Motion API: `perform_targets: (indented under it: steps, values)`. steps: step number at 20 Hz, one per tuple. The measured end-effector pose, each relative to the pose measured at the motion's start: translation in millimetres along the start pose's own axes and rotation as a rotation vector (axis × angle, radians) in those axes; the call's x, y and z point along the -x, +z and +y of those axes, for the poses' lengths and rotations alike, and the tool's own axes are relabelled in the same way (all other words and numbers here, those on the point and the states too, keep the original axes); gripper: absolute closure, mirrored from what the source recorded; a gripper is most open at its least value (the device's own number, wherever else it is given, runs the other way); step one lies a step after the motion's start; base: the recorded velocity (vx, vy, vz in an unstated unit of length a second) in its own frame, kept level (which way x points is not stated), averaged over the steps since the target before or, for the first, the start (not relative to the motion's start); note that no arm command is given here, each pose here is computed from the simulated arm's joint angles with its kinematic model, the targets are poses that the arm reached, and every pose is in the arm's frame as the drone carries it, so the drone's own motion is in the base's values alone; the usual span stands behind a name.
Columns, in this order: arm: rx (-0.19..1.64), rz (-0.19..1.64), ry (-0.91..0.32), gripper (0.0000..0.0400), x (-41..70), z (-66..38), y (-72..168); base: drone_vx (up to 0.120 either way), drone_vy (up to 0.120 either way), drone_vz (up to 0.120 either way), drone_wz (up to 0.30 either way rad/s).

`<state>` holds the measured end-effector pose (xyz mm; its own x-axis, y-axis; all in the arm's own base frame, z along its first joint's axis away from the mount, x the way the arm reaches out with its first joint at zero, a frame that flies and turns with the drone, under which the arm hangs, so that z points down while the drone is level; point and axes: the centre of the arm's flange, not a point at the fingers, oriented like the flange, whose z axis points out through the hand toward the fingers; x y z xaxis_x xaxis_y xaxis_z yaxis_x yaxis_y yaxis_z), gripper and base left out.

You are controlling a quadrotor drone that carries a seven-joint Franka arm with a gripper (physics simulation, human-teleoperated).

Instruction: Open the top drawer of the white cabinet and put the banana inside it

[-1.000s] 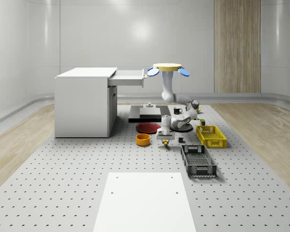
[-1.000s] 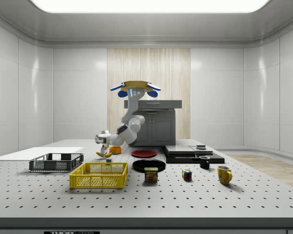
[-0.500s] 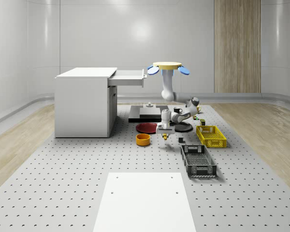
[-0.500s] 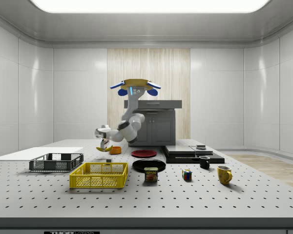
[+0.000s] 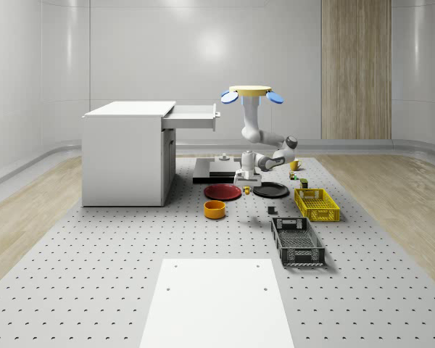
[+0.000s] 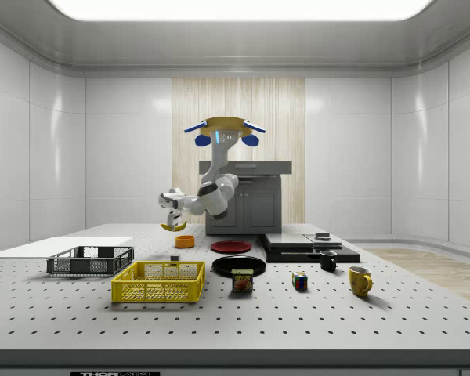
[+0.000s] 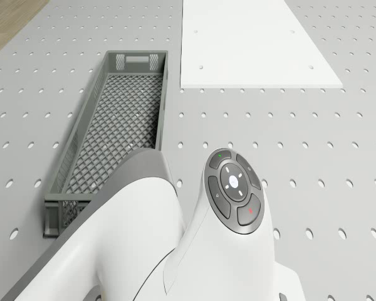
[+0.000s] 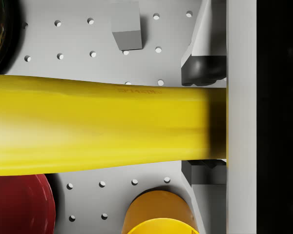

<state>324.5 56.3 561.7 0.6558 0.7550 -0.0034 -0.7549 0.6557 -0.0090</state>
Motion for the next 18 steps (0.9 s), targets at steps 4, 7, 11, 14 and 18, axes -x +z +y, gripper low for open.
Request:
perform_targets:
  steps: [4, 7, 11, 14, 18]
  values:
    - [0.0, 0.0, 0.004, 0.0199, 0.0, 0.0, -1.9, -0.12, 0.0, 0.12, 0.0]
    - [0.0, 0.0, 0.002, 0.02, 0.0, 0.0, -2.5, -0.12, 0.0, 0.12, 0.0]
    - [0.0, 0.0, 0.0, 0.02, 0.0, -0.1, -2.9, -0.12, 0.0, 0.12, 0.0]
    - [0.0, 0.0, -0.001, 0.02, 0.0, -0.1, -3.0, -0.12, 0.0, 0.12, 0.0]
    - [0.0, 0.0, -0.001, 0.02, 0.0, -0.1, -3.1, -0.12, 0.0, 0.12, 0.0]
